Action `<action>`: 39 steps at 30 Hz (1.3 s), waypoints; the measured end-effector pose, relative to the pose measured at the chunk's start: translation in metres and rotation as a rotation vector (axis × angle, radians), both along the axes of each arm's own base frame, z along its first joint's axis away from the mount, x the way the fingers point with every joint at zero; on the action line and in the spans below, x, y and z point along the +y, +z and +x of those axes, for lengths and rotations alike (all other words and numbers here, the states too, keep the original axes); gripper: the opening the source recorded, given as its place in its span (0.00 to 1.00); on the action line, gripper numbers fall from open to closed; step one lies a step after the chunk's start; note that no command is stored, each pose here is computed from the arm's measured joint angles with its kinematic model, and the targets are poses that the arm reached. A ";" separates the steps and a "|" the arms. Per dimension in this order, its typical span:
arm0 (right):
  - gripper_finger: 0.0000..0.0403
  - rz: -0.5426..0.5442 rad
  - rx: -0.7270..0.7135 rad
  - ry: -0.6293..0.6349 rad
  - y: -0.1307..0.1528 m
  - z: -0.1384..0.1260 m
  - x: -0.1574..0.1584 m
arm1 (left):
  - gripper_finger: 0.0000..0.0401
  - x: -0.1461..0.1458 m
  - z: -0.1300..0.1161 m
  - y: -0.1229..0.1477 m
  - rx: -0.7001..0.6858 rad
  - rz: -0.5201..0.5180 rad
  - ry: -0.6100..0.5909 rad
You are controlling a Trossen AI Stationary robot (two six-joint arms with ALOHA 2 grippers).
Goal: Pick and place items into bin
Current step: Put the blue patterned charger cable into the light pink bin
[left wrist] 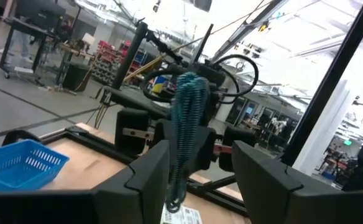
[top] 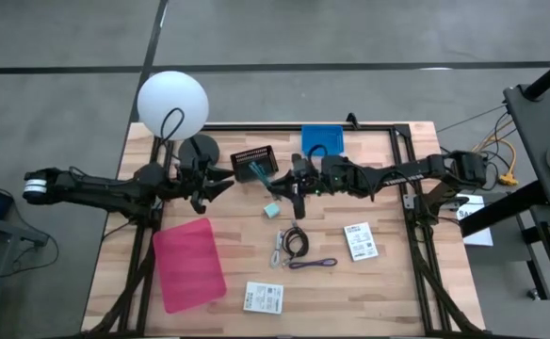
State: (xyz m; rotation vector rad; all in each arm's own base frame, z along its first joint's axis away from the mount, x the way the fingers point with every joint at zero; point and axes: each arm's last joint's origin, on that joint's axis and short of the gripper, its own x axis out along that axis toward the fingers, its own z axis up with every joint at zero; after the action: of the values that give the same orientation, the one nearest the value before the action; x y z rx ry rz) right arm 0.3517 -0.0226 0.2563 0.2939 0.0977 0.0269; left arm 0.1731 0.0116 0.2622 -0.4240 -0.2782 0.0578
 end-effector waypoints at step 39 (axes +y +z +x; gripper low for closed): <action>0.07 -0.053 -0.003 0.016 0.020 0.008 0.004 | 0.40 0.003 0.046 0.003 -0.307 0.109 0.040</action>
State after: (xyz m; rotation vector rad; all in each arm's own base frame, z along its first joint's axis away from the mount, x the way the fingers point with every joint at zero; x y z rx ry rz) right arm 0.3600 -0.0187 0.2758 0.2403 0.0980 0.0410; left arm 0.2194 0.0142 0.2649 -0.3177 -0.5895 0.0160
